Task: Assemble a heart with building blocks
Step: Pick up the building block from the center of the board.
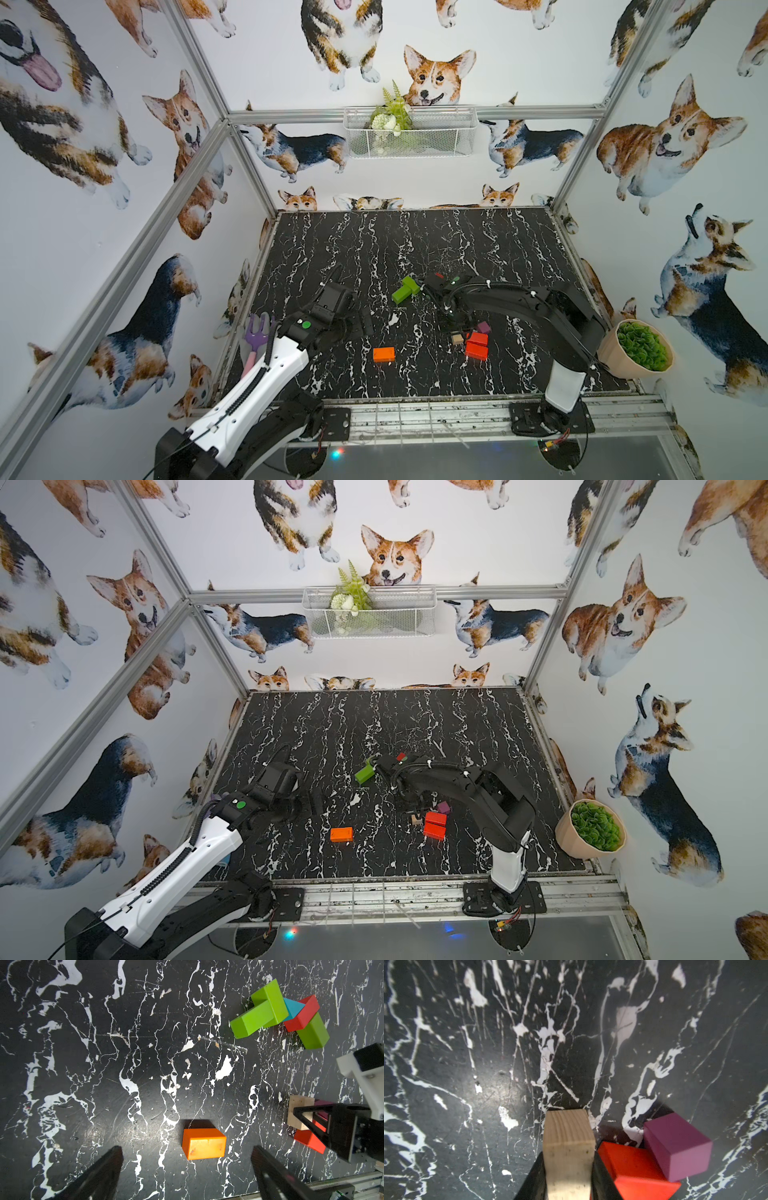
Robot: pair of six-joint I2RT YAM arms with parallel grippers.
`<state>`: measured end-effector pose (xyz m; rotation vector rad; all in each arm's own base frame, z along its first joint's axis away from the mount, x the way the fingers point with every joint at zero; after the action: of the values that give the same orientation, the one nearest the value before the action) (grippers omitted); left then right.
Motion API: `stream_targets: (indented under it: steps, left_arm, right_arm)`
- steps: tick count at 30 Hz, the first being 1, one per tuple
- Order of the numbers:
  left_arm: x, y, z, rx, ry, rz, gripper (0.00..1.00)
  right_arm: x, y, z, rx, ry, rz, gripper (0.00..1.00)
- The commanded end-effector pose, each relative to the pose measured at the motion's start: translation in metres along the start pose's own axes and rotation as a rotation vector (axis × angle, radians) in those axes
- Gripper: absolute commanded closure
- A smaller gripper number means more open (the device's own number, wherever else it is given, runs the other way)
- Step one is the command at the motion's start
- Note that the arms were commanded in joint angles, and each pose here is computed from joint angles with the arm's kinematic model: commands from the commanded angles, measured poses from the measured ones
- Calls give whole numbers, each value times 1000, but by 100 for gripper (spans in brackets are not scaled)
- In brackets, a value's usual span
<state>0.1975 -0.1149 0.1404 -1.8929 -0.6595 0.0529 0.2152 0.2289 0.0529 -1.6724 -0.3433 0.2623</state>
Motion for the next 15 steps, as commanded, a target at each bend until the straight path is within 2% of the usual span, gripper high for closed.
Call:
stream_targets:
  steps: [1, 6, 9, 15]
  left_arm:
    - [6, 4, -3, -3, 1, -23, 0]
    - [14, 13, -11, -12, -8, -28, 0]
    - [18, 16, -15, -14, -8, -34, 0]
    - [23, 20, -7, 9, -19, -57, 0]
  right_arm:
    - [8, -5, 14, 58, -83, -48, 83]
    - [27, -19, 57, 214, -298, -115, 89]
    - [42, -23, 71, 185, -370, -119, 93]
    - [69, -16, 97, 199, -435, -132, 93]
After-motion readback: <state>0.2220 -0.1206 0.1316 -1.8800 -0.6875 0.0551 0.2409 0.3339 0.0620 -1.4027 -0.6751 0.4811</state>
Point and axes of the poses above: each gripper's point midway between its finger pads, its own y axis out along the fingers, its own z axis along the line the jaws close on, x = y × z, the point moved 2 cm from there along -y, back along the fingers, and after that the axes turned 13 degrees about -y, right-handed, at the moved point
